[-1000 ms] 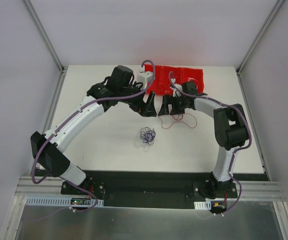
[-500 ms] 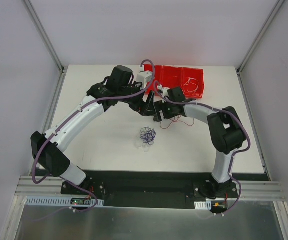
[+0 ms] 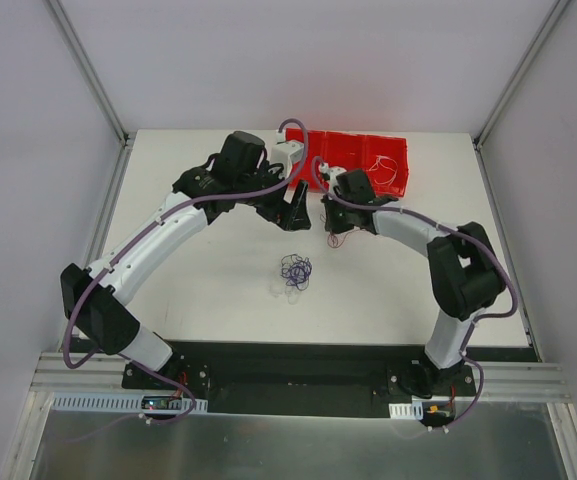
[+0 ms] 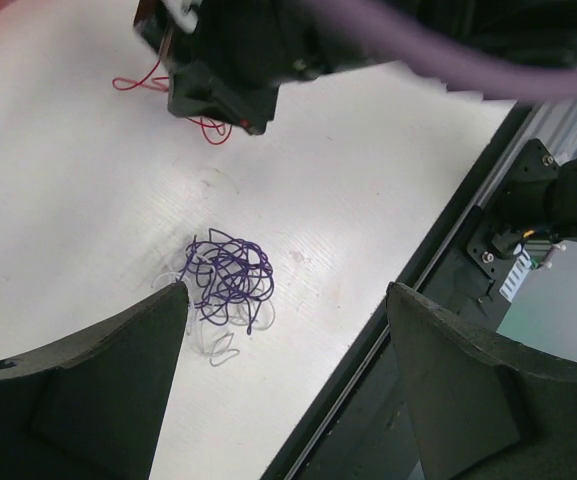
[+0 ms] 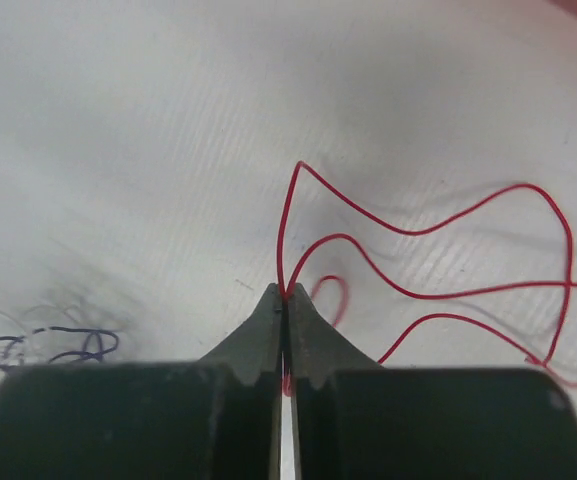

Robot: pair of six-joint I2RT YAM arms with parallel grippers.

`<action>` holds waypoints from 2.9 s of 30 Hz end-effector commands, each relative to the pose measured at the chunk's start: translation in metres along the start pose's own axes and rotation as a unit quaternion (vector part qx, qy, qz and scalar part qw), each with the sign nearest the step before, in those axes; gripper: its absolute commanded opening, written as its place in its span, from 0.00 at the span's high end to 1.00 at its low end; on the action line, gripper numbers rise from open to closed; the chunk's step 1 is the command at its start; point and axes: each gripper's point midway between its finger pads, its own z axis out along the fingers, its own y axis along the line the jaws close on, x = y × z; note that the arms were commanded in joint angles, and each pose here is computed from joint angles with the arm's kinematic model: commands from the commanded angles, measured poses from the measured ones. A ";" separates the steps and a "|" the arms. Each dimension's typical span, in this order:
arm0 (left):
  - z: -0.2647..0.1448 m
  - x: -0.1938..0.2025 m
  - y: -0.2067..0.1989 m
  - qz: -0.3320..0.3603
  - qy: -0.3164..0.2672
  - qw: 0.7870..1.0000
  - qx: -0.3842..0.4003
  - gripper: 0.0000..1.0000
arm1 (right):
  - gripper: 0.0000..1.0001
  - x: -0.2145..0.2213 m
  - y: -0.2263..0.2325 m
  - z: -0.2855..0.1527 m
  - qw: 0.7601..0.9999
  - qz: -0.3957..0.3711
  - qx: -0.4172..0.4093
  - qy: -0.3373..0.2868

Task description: Untangle the cables

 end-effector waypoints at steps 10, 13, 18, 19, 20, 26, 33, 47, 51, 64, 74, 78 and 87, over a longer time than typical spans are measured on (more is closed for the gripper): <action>-0.020 -0.015 0.002 0.024 -0.041 0.998 -0.028 0.20 | 1.00 -0.183 -0.014 -0.113 0.943 0.157 -0.174 -0.236; -0.021 -0.015 0.002 0.024 -0.042 0.998 -0.028 0.20 | 1.00 -0.223 -0.029 -0.123 0.924 0.181 -0.198 -0.274; -0.021 -0.015 0.003 0.025 -0.043 0.998 -0.030 0.20 | 1.00 -0.269 -0.061 -0.104 0.905 0.200 -0.209 -0.311; -0.022 -0.016 0.003 0.026 -0.044 0.998 -0.032 0.20 | 1.00 -0.275 -0.068 -0.097 0.903 0.204 -0.210 -0.313; -0.022 -0.016 0.004 0.027 -0.044 0.998 -0.033 0.20 | 1.00 -0.284 -0.074 -0.094 0.900 0.204 -0.214 -0.321; -0.022 -0.015 0.009 0.029 -0.043 0.998 -0.043 0.20 | 1.00 -0.292 -0.102 -0.056 0.898 0.227 -0.197 -0.320; -0.019 -0.015 0.009 0.018 -0.039 0.998 -0.034 0.20 | 1.00 -0.252 -0.115 -0.015 0.906 0.270 -0.174 -0.276; -0.011 -0.011 0.015 0.005 -0.027 0.999 -0.030 0.20 | 1.00 -0.186 -0.144 0.060 0.956 0.248 -0.026 -0.155; -0.010 -0.010 0.015 0.005 -0.026 0.999 -0.031 0.20 | 1.00 -0.175 -0.142 0.079 0.969 0.216 0.033 -0.115; -0.008 -0.010 0.015 0.001 -0.024 0.999 -0.028 0.20 | 0.73 -0.198 -0.132 0.030 0.977 0.157 0.081 -0.117; -0.015 -0.013 0.010 0.001 -0.034 0.999 -0.025 0.20 | 0.40 -0.213 -0.118 -0.035 0.978 0.138 0.078 -0.136; -0.017 -0.014 0.008 0.002 -0.036 0.999 -0.023 0.20 | 0.32 -0.211 -0.111 -0.056 0.979 0.133 0.074 -0.134; -0.014 -0.012 0.013 0.000 -0.033 0.999 -0.032 0.20 | 0.23 -0.165 -0.080 -0.088 0.984 0.138 0.047 -0.105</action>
